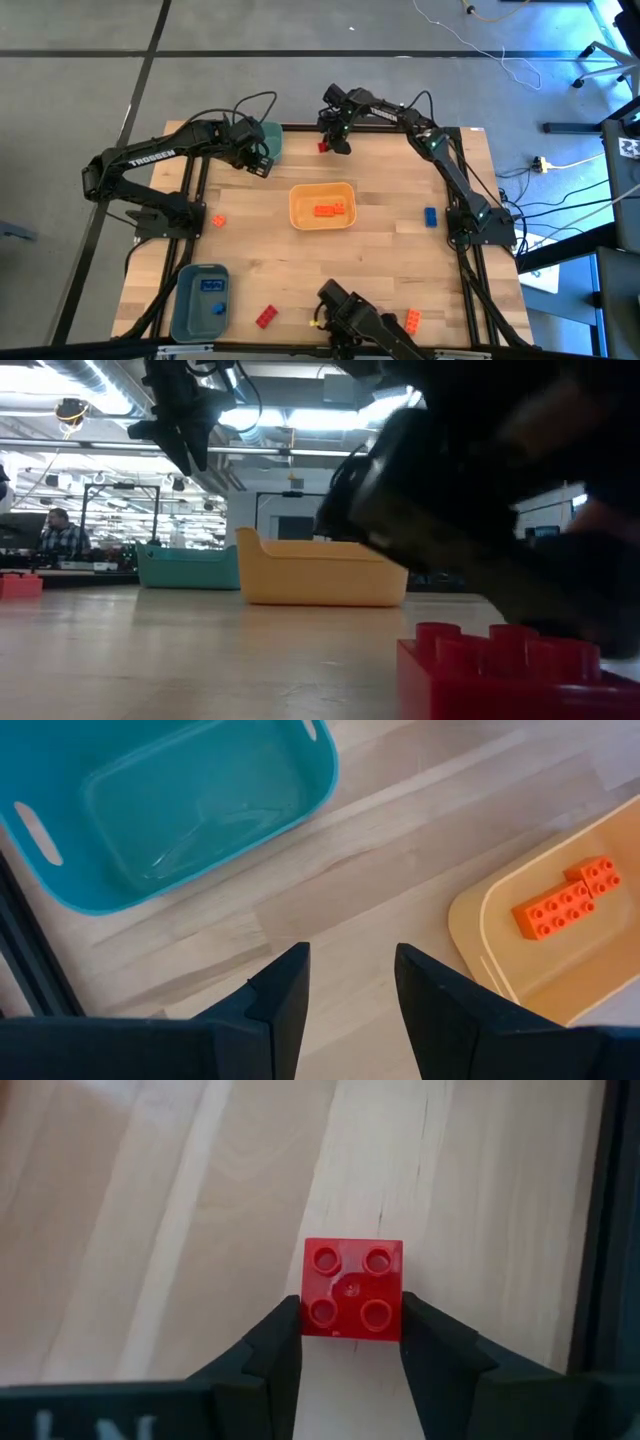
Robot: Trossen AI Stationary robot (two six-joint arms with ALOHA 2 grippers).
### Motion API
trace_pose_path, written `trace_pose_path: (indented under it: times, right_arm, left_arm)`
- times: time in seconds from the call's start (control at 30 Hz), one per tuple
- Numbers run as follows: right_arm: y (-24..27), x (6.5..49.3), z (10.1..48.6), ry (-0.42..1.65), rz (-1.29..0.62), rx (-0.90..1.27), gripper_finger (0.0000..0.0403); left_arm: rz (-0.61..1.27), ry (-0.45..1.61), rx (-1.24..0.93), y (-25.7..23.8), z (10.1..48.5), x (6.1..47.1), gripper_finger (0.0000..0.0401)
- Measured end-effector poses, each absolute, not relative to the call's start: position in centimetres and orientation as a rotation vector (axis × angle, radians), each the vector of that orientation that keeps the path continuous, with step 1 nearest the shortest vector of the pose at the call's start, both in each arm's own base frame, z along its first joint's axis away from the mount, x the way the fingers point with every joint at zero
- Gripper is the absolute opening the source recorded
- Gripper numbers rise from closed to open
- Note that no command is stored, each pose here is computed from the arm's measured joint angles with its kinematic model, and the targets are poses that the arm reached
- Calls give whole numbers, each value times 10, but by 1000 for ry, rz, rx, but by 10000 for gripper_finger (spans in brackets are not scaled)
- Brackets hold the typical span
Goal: Sort & place blocks by color
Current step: Put the top red 4 stud game piece into the green bin
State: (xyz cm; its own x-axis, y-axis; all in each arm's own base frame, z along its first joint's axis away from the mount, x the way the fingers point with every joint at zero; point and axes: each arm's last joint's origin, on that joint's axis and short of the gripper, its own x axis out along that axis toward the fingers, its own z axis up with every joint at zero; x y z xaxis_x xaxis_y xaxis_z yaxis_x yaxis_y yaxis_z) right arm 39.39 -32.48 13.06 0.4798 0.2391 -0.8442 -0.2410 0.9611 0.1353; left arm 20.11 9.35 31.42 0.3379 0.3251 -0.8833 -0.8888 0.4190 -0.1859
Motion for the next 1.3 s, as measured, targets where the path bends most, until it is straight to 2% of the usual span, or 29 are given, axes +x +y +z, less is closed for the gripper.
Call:
trace_pose_path:
  times: [0.43, 0.63, 0.93, 1.3]
  right_arm:
    - [-324, 406, 164, 1007, 240, 3, 141]
    - [-307, 424, 176, 991, 238, -64, 141]
    - [-276, 445, 178, 996, 265, -49, 141]
    - [-250, 460, 179, 988, 313, -42, 141]
  left_arm:
    - [902, 885, -766, 94, 314, 201, 141]
    - [912, 882, -759, 94, 314, 201, 141]
    - [946, 872, -741, 96, 314, 200, 141]
    - [938, 939, -508, 104, 315, 196, 141]
